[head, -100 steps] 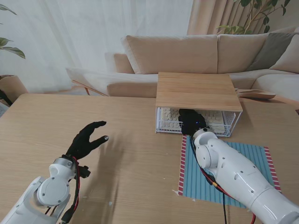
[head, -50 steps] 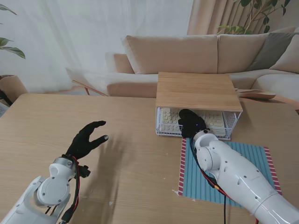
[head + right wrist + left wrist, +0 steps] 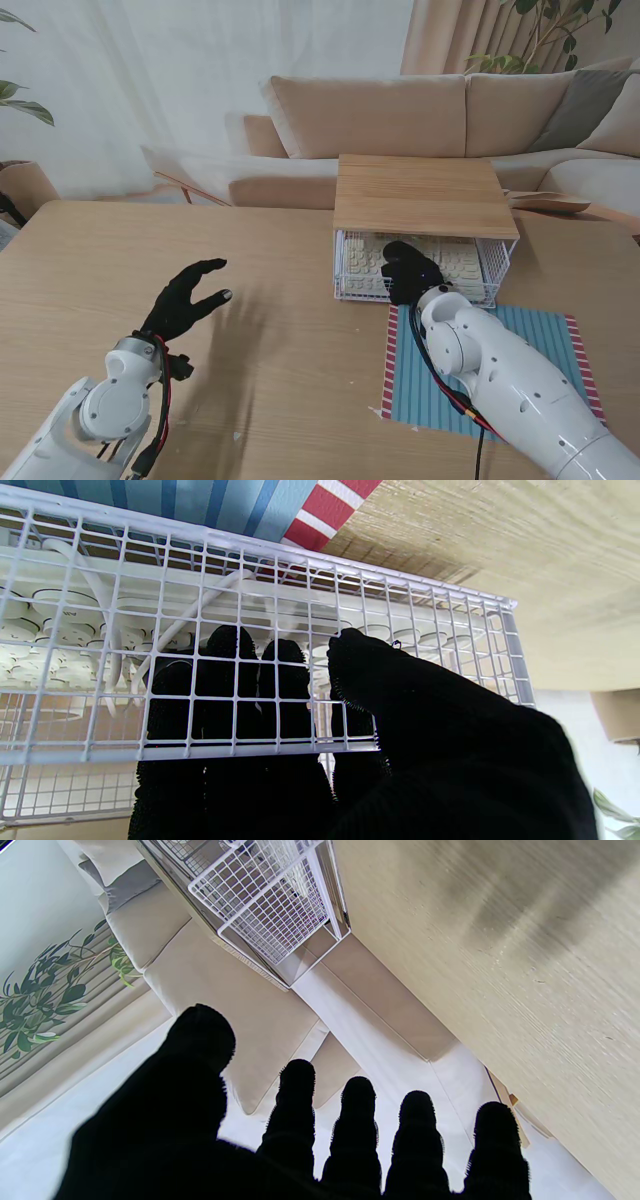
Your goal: Unroll the mouse pad and set up the keyboard and mouse from the tabletop organizer
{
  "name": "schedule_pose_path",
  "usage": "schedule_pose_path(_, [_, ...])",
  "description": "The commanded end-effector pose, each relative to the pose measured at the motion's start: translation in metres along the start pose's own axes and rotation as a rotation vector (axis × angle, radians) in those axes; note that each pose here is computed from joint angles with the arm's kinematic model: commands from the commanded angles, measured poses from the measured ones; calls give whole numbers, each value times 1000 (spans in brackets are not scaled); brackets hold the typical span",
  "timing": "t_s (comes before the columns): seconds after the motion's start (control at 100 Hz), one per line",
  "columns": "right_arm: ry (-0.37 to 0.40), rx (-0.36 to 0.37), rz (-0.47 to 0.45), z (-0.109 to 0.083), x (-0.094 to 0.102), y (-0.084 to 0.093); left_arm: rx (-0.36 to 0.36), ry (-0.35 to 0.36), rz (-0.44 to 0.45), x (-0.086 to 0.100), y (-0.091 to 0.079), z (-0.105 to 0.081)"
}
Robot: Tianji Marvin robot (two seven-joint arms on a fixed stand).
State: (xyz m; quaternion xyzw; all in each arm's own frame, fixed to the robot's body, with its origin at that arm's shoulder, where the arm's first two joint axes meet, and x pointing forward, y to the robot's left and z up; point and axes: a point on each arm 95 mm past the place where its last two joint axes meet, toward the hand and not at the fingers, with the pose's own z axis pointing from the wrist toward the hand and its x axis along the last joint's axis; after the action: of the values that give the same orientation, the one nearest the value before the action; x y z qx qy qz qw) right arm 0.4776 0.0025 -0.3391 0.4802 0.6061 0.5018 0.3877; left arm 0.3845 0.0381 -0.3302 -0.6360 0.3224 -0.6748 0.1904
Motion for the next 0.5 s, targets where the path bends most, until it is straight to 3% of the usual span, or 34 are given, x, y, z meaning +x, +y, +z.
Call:
schedule_pose_path(0.0, [17, 33, 2, -6, 7, -10, -14, -2, -8, 1, 3, 0])
schedule_pose_path(0.49, [33, 70, 4, -22, 12, -12, -16, -3, -10, 2, 4, 0])
